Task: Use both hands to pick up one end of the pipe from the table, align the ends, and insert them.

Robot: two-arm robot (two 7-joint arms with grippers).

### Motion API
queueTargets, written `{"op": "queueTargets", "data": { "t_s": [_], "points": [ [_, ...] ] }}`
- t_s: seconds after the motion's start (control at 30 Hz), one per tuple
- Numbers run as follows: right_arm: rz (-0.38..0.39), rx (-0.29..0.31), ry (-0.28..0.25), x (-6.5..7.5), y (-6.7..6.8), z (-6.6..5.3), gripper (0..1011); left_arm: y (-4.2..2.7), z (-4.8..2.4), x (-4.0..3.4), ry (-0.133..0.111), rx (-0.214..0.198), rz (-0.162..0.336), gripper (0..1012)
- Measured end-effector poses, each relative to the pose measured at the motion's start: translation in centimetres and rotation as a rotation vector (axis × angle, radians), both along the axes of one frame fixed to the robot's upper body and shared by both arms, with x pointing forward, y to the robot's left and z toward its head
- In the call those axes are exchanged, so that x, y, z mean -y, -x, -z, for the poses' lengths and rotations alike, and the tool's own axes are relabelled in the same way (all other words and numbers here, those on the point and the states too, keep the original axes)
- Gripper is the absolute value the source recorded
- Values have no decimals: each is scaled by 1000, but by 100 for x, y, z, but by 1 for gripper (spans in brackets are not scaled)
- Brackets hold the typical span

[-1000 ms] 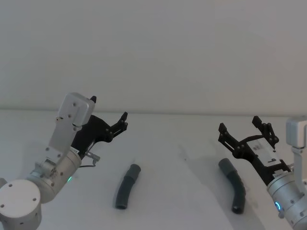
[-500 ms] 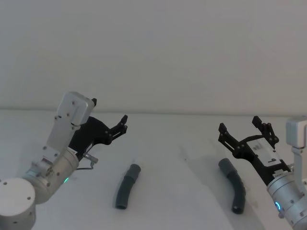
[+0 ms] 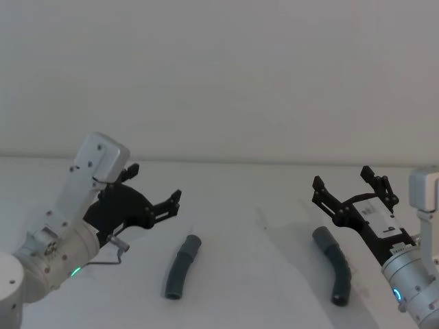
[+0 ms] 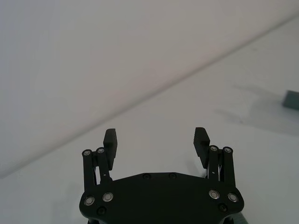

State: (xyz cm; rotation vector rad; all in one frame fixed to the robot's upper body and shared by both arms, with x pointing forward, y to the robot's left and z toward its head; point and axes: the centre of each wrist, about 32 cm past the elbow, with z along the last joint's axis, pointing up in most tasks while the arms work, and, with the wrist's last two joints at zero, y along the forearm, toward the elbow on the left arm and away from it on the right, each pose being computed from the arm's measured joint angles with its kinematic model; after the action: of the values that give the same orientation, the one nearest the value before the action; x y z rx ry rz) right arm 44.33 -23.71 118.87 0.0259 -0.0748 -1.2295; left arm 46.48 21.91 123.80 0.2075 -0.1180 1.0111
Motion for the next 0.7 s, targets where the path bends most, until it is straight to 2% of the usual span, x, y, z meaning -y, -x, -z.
{"op": "queueTargets", "data": {
  "t_s": [0.23, 0.33, 0.47, 0.7],
  "points": [
    [0, 0, 0, 0, 0, 0, 1001, 104, -141, -52, -17, -108, 66, 1001],
    [0, 0, 0, 0, 0, 0, 1002, 126, -177, -53, -22, -141, 88, 1001],
    [0, 0, 0, 0, 0, 0, 1001, 162, -237, -32, -30, -192, 132, 1001],
    [0, 0, 0, 0, 0, 0, 1002, 186, -286, 23, -36, -251, 170, 1001]
  ]
}}
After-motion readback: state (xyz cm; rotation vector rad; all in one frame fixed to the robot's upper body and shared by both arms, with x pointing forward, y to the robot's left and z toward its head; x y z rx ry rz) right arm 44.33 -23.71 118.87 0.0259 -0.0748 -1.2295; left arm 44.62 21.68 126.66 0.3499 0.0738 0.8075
